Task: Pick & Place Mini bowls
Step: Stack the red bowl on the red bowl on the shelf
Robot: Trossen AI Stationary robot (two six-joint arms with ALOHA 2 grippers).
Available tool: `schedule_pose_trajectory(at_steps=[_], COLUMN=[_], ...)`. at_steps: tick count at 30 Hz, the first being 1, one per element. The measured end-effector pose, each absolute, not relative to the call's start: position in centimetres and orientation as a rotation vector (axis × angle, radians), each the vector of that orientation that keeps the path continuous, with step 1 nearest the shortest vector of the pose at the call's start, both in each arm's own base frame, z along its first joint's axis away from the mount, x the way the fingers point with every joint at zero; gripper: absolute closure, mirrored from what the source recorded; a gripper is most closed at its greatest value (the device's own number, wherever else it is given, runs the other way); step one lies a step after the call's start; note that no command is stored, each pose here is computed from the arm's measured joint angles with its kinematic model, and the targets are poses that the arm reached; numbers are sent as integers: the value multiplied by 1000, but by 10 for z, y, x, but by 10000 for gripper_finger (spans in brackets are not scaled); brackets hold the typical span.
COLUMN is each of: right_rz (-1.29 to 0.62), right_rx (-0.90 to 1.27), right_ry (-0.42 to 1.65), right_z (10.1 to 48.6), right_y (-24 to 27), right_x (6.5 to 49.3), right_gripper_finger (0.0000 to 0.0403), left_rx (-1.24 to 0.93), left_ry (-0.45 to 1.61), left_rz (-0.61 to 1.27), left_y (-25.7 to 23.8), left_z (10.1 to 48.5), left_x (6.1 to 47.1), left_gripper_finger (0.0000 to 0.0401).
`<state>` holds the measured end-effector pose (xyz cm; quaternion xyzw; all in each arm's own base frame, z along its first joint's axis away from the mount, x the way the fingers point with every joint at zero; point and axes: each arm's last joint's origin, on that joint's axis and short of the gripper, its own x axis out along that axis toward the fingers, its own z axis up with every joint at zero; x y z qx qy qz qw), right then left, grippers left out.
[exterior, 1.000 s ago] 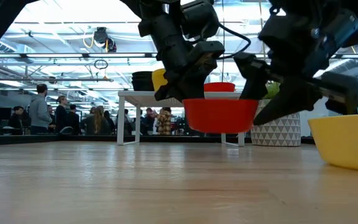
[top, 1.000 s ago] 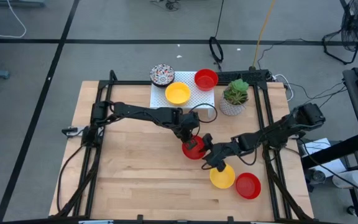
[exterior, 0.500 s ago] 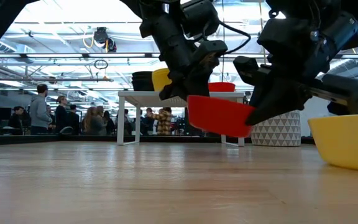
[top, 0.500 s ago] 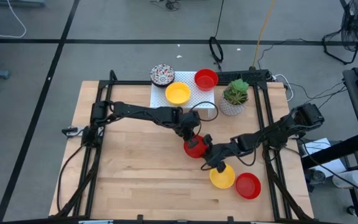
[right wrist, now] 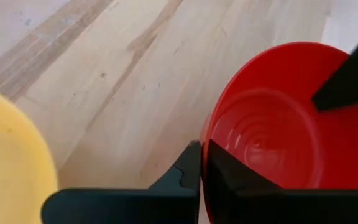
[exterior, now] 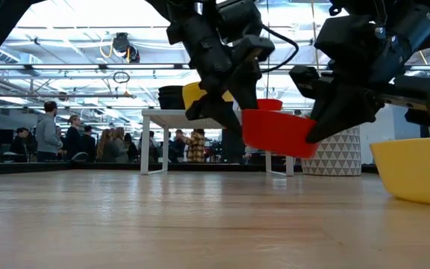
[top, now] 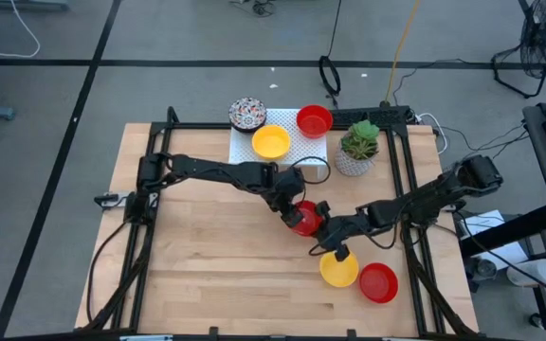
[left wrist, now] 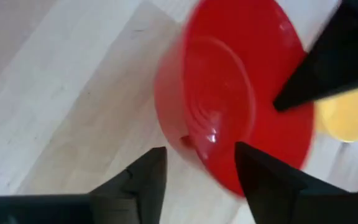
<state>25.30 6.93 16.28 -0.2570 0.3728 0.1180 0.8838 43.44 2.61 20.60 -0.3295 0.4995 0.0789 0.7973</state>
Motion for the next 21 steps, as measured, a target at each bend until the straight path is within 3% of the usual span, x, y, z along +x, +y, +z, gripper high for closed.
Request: schedule_pose_trajectory(at_steps=[6,13,21], right_rz=[246,165,-76], right_rx=[-443,-384,-425], right_ry=[860,935,748], right_z=[170,184,235], right_y=[66,60,37], right_x=[238,216,195], right_gripper_finger=[402,403,403], left_rx=[-692,-580,-429], left_ry=[940,709,570], left_rz=[120,76,-4], left_y=[37,43,21], left_z=[237,293,353], left_x=[431,418,385], left_gripper_finger=[169,160,160])
